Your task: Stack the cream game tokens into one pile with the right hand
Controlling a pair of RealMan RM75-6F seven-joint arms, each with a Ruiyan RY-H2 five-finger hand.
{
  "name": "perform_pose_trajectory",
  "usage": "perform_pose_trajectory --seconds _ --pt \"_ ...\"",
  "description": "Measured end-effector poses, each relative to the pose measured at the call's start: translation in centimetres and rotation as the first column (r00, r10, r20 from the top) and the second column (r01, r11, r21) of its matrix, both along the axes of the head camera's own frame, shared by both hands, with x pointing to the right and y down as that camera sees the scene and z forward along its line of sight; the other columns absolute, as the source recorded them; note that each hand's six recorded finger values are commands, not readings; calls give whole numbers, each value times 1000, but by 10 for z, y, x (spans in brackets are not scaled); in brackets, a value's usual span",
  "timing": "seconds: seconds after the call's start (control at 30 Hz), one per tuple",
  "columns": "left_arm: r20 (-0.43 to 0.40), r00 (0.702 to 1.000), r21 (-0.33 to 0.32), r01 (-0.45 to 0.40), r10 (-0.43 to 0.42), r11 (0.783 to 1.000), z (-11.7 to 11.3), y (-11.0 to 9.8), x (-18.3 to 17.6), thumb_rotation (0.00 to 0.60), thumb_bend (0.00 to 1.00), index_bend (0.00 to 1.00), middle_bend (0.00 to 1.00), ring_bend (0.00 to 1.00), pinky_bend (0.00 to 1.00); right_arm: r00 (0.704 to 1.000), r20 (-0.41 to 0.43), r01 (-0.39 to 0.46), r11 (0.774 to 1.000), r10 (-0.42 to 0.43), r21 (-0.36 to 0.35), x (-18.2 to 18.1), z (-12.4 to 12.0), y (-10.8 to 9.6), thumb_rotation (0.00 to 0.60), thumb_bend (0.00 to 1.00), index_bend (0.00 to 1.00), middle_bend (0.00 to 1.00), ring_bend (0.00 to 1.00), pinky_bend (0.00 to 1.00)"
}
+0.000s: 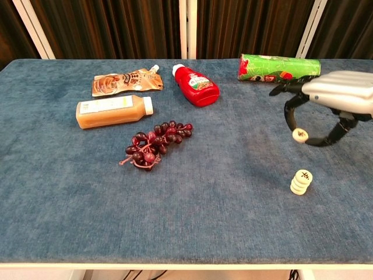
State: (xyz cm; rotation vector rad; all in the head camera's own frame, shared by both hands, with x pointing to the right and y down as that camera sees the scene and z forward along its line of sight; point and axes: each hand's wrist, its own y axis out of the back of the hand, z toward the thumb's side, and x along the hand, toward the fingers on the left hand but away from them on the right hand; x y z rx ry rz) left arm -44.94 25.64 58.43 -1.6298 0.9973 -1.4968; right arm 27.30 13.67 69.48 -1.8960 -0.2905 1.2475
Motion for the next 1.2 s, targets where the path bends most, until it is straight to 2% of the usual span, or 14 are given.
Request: perform_pose_trajectory --seconds 0.13,0.4,0.7,1.2 --pt "-1 1000 2 0 0 1000 -1 0 1 600 121 0 0 0 0 998 2 65 997 -65 -32 -3 -6 19 600 244 520 68 0 0" --pt "-1 1000 4 5 -5 1000 -2 2 0 600 121 0 0 0 0 994 11 111 993 -110 -43 -9 -10 33 600 244 521 68 0 0" --pt "-4 1000 12 5 -5 1000 -4 0 -1 600 122 0 0 0 0 990 6 142 989 -142 -33 -11 -13 40 600 245 522 68 0 0" --pt "-18 1000 28 14 -14 1000 -7 0 0 600 121 0 0 0 0 989 -22 148 988 -149 -44 -11 -13 42 600 245 518 61 0 0"
